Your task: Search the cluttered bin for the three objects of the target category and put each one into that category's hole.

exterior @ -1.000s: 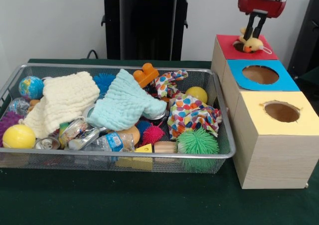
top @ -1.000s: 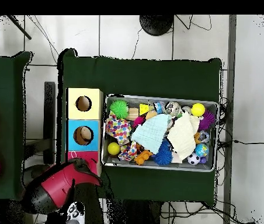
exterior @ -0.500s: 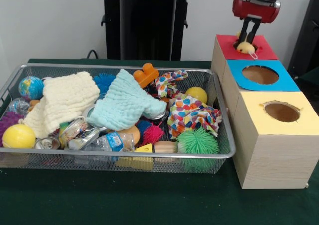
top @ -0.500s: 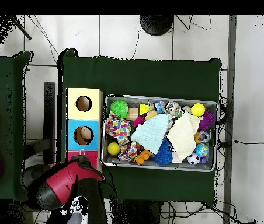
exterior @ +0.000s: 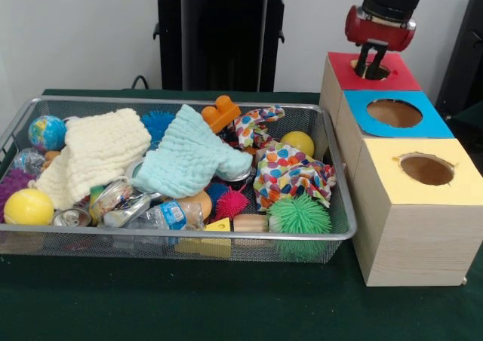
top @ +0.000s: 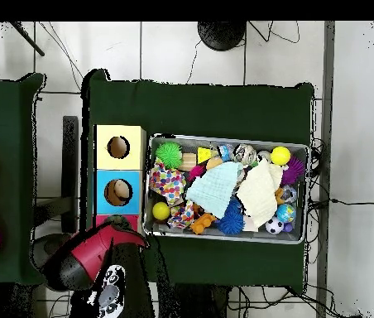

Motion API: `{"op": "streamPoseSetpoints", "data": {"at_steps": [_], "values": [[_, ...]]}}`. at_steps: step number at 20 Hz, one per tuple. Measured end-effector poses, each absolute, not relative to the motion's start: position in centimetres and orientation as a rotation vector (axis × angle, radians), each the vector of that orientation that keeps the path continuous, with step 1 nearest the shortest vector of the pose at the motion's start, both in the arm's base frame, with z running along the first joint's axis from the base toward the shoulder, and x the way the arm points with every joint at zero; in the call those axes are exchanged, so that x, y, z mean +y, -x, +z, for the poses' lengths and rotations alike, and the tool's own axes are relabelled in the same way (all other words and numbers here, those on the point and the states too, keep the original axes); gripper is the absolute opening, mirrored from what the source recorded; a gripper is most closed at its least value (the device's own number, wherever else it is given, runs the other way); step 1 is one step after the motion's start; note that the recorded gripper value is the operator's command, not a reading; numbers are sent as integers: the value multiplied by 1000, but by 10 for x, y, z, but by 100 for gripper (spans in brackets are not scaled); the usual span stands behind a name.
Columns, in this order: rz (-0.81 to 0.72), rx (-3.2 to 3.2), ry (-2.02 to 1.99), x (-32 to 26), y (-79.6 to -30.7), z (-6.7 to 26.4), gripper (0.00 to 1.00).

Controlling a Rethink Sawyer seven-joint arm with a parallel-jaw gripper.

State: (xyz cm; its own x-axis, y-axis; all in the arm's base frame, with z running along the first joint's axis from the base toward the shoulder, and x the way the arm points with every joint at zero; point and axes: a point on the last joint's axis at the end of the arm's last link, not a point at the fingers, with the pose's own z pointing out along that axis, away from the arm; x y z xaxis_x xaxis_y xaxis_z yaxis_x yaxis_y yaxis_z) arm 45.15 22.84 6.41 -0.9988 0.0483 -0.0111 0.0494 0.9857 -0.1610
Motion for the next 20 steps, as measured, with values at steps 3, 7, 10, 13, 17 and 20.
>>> {"op": "streamPoseSetpoints", "data": {"at_steps": [3, 7, 10, 13, 17, 20], "values": [[-242, 3122, -66, 229, -451, 52, 0], [-236, 3128, -57, 229, -445, 38, 0], [-236, 3126, -49, 229, -441, 32, 0], [-244, 3120, -46, 228, -440, 32, 0], [-251, 3110, -39, 229, -440, 33, 0], [-245, 3108, -38, 230, -441, 32, 100]]}}
